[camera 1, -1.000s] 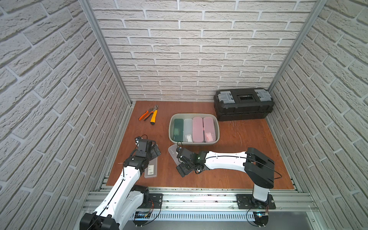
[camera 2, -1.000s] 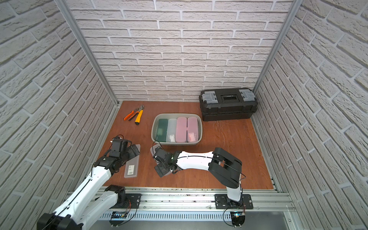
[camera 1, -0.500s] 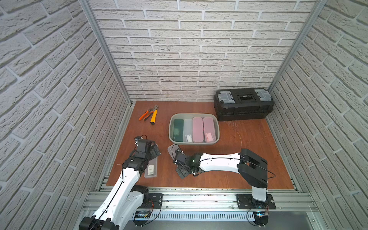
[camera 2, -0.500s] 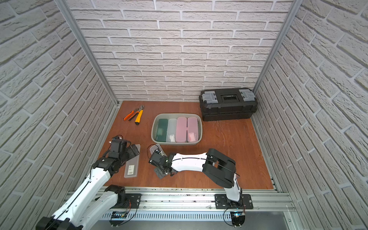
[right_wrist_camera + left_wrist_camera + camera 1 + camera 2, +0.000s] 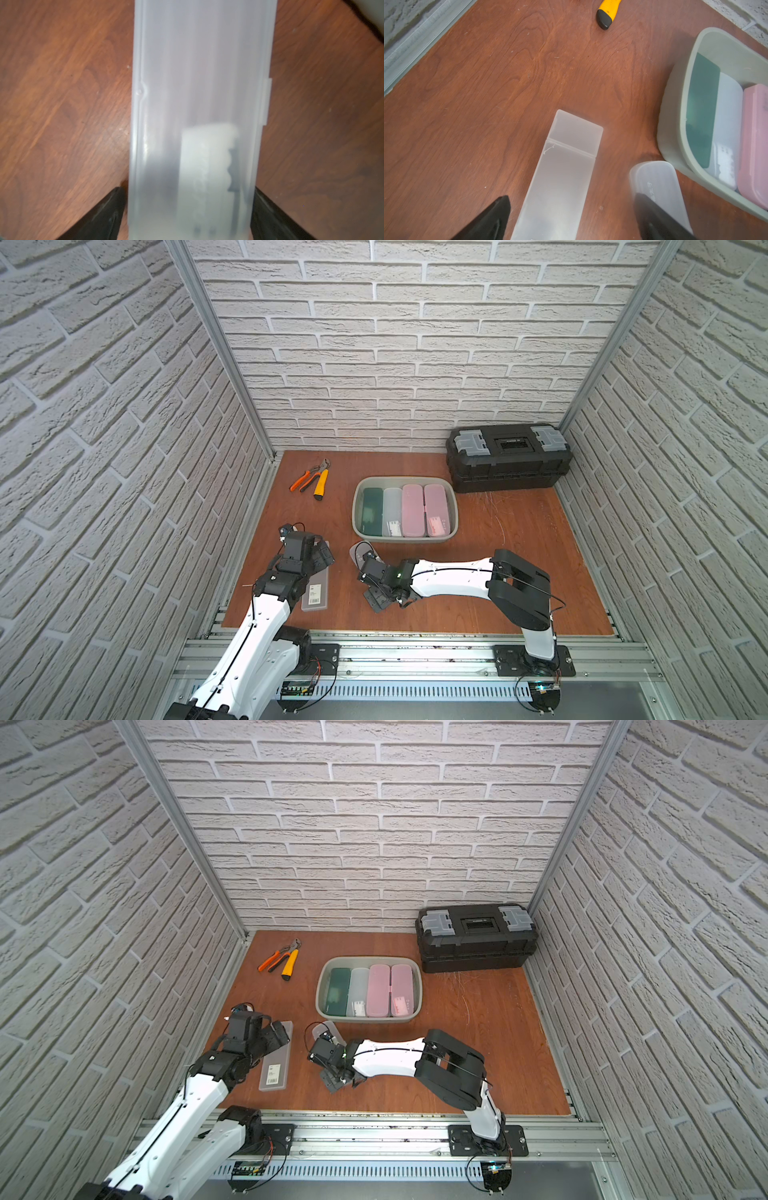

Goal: Put the pencil case into the storage box
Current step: Pick up the pencil case from the center of the board.

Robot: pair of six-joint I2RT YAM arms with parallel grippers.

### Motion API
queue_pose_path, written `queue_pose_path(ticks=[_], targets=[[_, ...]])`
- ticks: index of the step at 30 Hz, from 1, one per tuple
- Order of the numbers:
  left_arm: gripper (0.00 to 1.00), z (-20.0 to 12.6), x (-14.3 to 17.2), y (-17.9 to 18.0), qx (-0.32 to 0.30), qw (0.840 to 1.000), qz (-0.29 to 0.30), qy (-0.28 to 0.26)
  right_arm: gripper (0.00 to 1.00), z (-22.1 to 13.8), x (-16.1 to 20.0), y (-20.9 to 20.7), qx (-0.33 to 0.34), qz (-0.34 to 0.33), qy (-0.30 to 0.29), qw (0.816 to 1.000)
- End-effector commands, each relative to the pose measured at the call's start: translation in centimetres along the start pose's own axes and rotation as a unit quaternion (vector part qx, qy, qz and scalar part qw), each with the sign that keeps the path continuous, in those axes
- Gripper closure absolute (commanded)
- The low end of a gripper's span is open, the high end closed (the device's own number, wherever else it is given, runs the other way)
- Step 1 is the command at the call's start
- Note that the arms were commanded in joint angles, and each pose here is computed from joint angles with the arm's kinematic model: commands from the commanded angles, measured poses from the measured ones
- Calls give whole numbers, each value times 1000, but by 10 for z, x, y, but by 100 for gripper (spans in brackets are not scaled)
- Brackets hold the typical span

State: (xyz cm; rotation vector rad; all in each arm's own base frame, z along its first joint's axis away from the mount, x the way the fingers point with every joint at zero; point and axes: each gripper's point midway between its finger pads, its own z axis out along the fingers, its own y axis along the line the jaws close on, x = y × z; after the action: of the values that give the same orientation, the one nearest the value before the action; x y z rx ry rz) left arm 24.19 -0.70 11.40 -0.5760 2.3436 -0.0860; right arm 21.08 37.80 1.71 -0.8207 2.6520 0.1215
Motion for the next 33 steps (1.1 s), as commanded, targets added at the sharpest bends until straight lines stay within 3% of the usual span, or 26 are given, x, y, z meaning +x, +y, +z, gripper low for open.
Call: queue_pose_path(ticks=[1,9,17,20,25,33], targets=[[1,-11,-16,-6,12,1000,5,-21,10,13,12,4,-5,-8,18,1000],[1,-23,-24,-10,23,999,4,-30,27,11,28,-9,10,-23,25,999],[1,-44,-39,-16,45,998,-9,-52,41,-23,32,-14,-7,-53,2,999],[2,-54,-44,-17,53,996,-15,-65,45,-41,24,-16,-11,-69,-16,997],[1,-72,-53,-15,62,993,-26,-95,47,-76,8,2,-76,-94,-43,992],[1,-100,-81,-18,75,985,-29,-154,49,-130,-44,-6,-118,-60,-106,986]])
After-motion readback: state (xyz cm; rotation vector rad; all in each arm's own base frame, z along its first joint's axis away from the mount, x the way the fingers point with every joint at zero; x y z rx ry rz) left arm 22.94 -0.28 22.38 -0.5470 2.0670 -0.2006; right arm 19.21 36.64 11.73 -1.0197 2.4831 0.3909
